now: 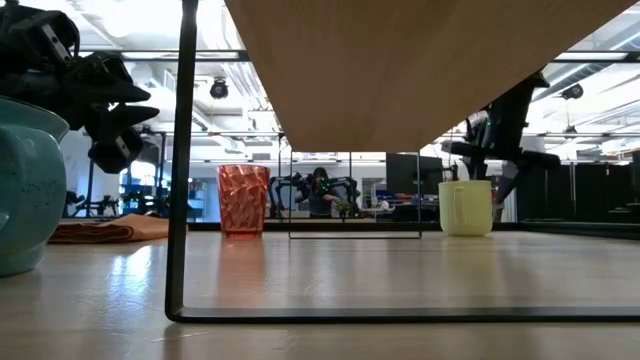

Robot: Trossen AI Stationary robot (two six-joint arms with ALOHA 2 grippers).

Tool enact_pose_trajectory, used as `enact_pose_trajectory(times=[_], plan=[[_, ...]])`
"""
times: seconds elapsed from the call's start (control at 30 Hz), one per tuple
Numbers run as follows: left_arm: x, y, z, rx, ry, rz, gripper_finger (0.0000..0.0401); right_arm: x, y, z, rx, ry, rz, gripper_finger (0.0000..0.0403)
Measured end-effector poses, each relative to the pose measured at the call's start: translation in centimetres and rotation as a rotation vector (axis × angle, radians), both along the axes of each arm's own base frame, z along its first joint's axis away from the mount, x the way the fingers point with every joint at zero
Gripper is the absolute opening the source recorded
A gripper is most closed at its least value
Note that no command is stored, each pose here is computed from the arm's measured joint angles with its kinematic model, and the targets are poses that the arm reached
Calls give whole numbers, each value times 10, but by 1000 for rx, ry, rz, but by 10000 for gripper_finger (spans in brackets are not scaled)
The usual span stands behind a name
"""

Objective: Stack small to large cups/mugs on shelf
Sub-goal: Put the yellow mug on the shelf

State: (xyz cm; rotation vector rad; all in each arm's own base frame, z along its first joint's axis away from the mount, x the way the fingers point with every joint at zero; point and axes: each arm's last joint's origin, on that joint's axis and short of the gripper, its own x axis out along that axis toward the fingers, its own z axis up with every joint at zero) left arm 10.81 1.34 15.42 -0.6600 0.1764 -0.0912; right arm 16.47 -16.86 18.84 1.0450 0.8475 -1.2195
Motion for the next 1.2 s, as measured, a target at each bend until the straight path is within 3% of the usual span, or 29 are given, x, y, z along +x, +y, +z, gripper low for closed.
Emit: enact_pose_trajectory(times=[0.13, 0.37, 0.5, 0.63, 0.83, 0.97, 1.2], plan=[[0, 0, 0, 0, 0, -1, 79, 3, -3, -2, -7, 10, 5, 148], [0, 0, 0, 0, 0, 0, 79, 6, -6, -11, 6, 44, 25, 21], [0, 0, 0, 0, 0, -1, 79, 8, -6, -1, 0, 14, 56, 14], [0, 0, 0, 0, 0, 0, 79, 8, 0, 36, -20, 16, 109, 13], [0, 0, 0, 0, 0, -1, 79, -4, 26, 114, -66, 20, 163, 12], [0, 0, 0, 0, 0, 0, 79, -7, 53, 160, -97, -17, 274, 12], [0, 0, 0, 0, 0, 0, 79, 4, 93, 201, 59, -141, 389, 12]])
